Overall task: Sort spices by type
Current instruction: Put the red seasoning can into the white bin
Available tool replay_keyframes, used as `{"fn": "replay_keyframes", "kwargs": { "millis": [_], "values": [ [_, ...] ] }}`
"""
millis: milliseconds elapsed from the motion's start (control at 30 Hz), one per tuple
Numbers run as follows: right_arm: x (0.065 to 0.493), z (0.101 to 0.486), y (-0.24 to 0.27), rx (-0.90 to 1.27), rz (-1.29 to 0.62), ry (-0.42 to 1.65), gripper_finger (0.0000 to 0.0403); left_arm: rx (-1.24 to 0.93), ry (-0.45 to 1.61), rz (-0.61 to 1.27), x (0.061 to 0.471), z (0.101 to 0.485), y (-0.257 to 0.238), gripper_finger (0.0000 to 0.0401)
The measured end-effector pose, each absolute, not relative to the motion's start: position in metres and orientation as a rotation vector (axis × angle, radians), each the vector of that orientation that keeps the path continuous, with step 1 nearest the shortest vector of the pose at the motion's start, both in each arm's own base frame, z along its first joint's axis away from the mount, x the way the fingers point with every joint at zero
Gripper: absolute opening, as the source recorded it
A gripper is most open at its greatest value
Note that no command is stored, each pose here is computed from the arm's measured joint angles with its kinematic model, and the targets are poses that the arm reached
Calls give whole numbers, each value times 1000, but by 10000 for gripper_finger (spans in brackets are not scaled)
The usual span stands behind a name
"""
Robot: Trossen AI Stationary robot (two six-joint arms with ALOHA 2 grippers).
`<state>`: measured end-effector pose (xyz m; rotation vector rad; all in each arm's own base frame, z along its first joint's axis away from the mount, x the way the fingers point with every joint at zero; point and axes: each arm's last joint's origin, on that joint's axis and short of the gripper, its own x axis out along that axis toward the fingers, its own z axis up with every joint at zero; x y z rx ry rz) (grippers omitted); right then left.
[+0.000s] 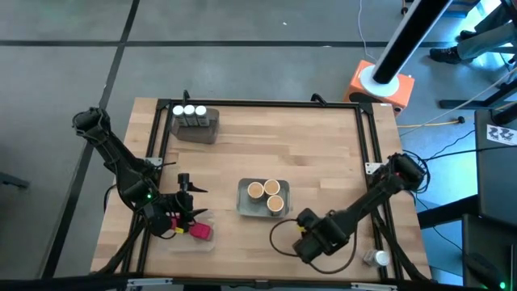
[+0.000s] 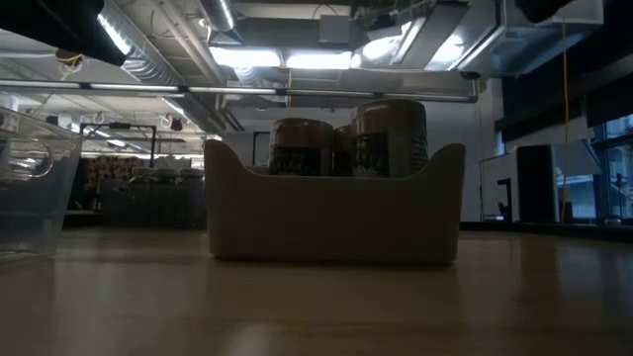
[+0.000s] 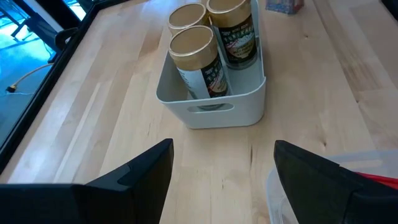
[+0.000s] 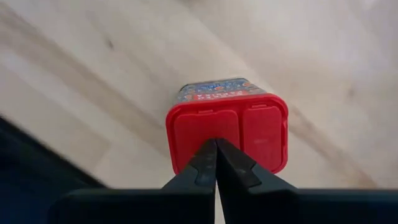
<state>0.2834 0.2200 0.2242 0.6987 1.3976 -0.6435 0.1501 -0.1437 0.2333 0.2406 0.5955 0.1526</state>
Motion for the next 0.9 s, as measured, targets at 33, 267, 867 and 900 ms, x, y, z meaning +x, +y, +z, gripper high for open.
{"fn": "replay_keyframes", "kwargs": {
  "millis": [33,267,867,900],
  "values": [
    [285,224,218,681,-646,1377,8,240,595,153,150,233,-144,262],
    [292,244,219,566,-575,1263,8,240,596,153,150,233,-144,262],
    [307,283,213,206,-330,1159,8,246,600,153,150,233,-143,262],
    [307,283,212,175,-307,1167,9,246,600,153,150,233,-143,262]
  ]
}}
